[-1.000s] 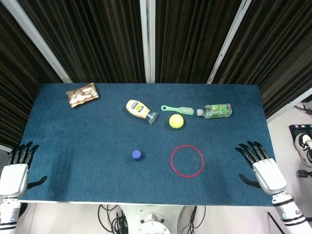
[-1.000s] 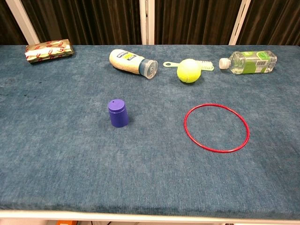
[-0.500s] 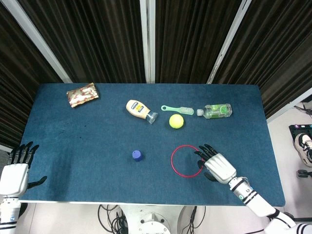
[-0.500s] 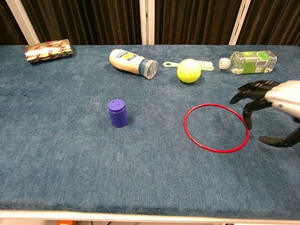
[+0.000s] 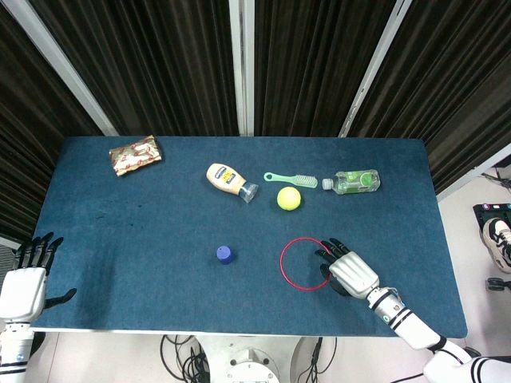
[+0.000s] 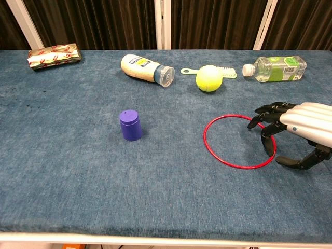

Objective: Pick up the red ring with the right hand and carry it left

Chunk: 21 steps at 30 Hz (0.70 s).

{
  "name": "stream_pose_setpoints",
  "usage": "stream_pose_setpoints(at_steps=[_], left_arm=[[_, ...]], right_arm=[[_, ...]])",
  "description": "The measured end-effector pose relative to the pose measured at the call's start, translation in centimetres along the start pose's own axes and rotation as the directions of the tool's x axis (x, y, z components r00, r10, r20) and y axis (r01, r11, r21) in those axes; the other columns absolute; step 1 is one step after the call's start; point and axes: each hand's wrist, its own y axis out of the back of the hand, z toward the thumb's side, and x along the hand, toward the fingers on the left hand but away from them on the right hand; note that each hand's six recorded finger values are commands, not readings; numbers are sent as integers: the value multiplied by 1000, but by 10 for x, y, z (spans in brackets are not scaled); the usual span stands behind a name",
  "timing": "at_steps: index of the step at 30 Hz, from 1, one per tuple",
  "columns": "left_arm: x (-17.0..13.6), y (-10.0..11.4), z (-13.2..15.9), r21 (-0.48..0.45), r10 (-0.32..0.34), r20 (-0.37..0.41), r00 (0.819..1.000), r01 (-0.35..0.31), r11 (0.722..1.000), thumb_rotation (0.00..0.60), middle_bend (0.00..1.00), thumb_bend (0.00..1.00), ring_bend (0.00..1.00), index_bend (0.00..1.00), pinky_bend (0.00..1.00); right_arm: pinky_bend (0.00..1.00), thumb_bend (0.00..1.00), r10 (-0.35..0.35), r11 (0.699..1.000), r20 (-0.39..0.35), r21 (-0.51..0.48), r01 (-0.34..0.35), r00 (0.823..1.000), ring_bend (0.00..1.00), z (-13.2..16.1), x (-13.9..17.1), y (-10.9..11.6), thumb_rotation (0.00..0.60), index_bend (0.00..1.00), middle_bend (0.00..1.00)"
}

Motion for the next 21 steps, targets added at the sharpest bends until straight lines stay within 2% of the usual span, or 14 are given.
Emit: stream_pose_setpoints(at_steps=[11, 21], left_arm=[[-1, -1, -3, -3, -4, -8, 1000, 4, 1000, 600, 0, 51, 0, 110, 0], [-1, -1, -4, -3, -3, -7, 1000, 3, 1000, 600, 0, 51, 0, 109, 0]], right_arm=[[0, 328, 12, 1000, -1, 0, -12, 1000, 0, 1, -4, -5, 600, 534, 166], [0, 361, -18, 1000, 8, -12, 19, 1000, 0, -1, -3, -3, 600, 668, 222]])
